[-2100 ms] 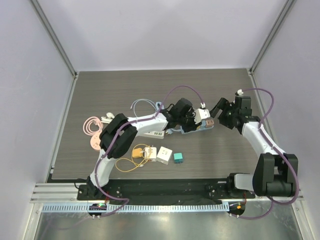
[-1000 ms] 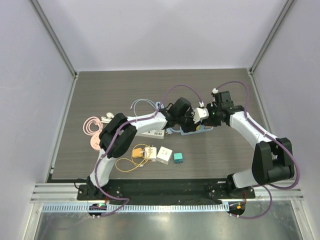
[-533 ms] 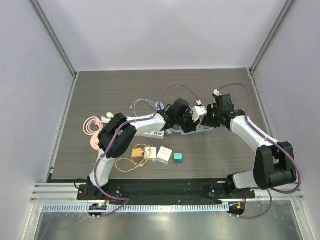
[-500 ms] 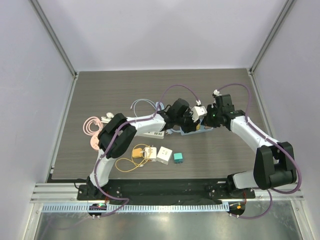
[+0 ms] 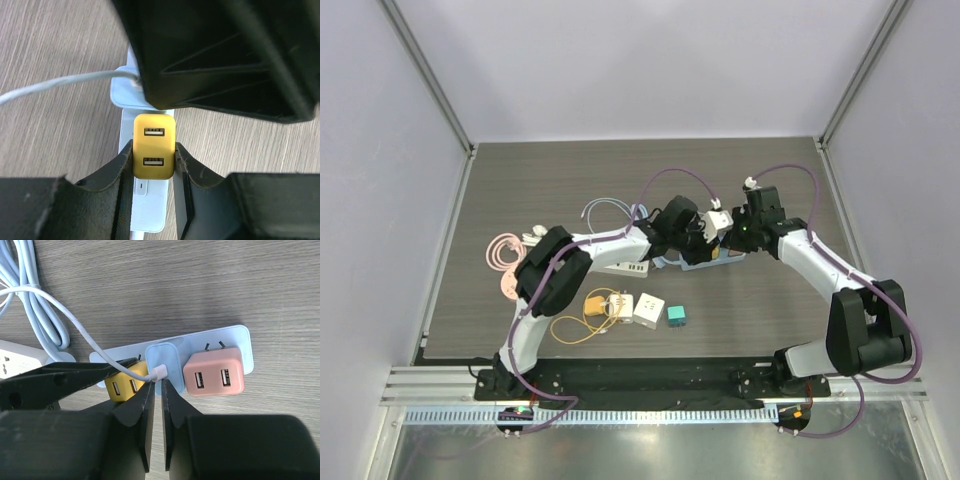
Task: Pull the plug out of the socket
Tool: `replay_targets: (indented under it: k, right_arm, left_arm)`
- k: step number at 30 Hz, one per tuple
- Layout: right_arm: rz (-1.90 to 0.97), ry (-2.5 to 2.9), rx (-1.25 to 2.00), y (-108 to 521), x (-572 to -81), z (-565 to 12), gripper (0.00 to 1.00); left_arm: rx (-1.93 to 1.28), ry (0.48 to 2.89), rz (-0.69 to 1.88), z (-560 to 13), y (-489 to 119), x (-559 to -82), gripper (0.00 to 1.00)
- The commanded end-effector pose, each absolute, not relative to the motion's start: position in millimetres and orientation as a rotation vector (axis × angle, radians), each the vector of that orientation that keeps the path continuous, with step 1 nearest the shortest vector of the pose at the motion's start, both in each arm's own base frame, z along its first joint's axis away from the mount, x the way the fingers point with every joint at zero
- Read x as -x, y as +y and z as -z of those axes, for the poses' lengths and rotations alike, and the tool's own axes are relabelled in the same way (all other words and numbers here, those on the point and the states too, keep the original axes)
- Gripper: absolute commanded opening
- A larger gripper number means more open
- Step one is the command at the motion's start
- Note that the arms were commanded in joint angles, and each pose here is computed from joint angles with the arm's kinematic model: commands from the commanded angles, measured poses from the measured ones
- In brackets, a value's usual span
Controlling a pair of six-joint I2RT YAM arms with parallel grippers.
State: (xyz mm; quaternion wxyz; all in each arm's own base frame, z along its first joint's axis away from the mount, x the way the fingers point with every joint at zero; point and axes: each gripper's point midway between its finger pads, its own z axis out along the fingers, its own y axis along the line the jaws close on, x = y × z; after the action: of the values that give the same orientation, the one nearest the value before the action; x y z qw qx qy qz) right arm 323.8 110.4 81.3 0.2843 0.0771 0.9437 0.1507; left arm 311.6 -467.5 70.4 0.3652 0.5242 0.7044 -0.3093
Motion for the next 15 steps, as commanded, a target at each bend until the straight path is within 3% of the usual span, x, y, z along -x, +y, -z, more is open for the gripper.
replay_targets:
  k: [1, 4, 11, 15]
  right_arm:
    - [-0.184, 2.816, -0.245, 84.9, -267.0, -13.2, 0.18]
    - [-0.177, 2.816, -0.244, 84.4, -266.5, -13.4, 0.18]
    - [-0.173, 2.818, -0.249, 83.3, -263.5, -13.8, 0.18]
    - [-0.174, 2.803, -0.248, 83.0, -266.8, -17.7, 0.18]
  left_arm:
    - [-1.36, 1.366, 0.897, -231.6, -505.1, -294.3, 0.0]
    - [-1.454, 1.369, 0.769, -215.2, -500.5, -288.6, 0.0]
    - [-1.243, 1.396, 1.068, -258.9, -499.1, -292.2, 0.0]
    - [-1.267, 1.406, 1.037, -258.2, -500.0, -283.7, 0.0]
